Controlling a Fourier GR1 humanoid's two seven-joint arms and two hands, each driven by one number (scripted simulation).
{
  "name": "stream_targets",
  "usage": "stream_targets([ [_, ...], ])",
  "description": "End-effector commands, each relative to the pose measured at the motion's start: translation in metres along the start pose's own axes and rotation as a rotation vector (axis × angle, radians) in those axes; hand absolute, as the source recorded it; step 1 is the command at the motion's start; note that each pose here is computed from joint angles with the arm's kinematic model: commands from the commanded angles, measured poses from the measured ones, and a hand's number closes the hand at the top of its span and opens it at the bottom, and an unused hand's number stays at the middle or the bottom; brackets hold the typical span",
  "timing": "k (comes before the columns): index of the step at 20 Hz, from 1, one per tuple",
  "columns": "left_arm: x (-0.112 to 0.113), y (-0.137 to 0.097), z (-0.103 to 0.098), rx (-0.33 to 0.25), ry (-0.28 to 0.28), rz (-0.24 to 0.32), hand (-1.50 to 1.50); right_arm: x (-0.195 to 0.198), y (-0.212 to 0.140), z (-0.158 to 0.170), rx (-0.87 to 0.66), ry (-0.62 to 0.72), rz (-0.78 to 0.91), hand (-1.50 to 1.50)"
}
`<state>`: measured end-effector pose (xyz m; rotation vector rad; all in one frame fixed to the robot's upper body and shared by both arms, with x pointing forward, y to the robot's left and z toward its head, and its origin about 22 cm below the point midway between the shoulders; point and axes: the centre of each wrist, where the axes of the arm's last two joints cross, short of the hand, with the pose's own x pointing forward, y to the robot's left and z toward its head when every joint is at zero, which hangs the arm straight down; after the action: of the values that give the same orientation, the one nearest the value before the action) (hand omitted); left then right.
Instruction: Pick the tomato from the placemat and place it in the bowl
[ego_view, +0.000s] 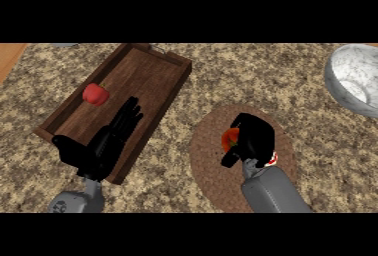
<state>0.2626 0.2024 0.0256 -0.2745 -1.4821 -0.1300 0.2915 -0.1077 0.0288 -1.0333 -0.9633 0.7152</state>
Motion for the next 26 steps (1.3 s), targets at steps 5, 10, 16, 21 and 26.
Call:
stream_targets([
  [5, -0.002, 0.004, 0.003, 0.018, 0.010, 0.013, 0.00, -0.014, 0.003, -0.002, -0.011, -0.055, 0.089, 1.50],
  [10, 0.006, -0.005, 0.005, 0.018, -0.002, 0.010, 0.00, -0.100, -0.024, -0.028, 0.268, -0.258, 0.294, 1.50],
  [16, -0.002, 0.012, -0.002, 0.019, -0.011, 0.001, 0.00, -0.114, -0.094, -0.023, 0.063, -0.267, 0.349, 1.50],
  [21, -0.004, 0.006, -0.003, 0.029, -0.007, -0.002, 0.00, -0.110, -0.149, 0.011, -0.032, -0.318, 0.227, 1.50],
  [26, -0.003, 0.014, 0.002, 0.035, -0.003, -0.014, 0.00, -0.100, -0.204, 0.046, -0.226, -0.311, 0.183, 1.50],
])
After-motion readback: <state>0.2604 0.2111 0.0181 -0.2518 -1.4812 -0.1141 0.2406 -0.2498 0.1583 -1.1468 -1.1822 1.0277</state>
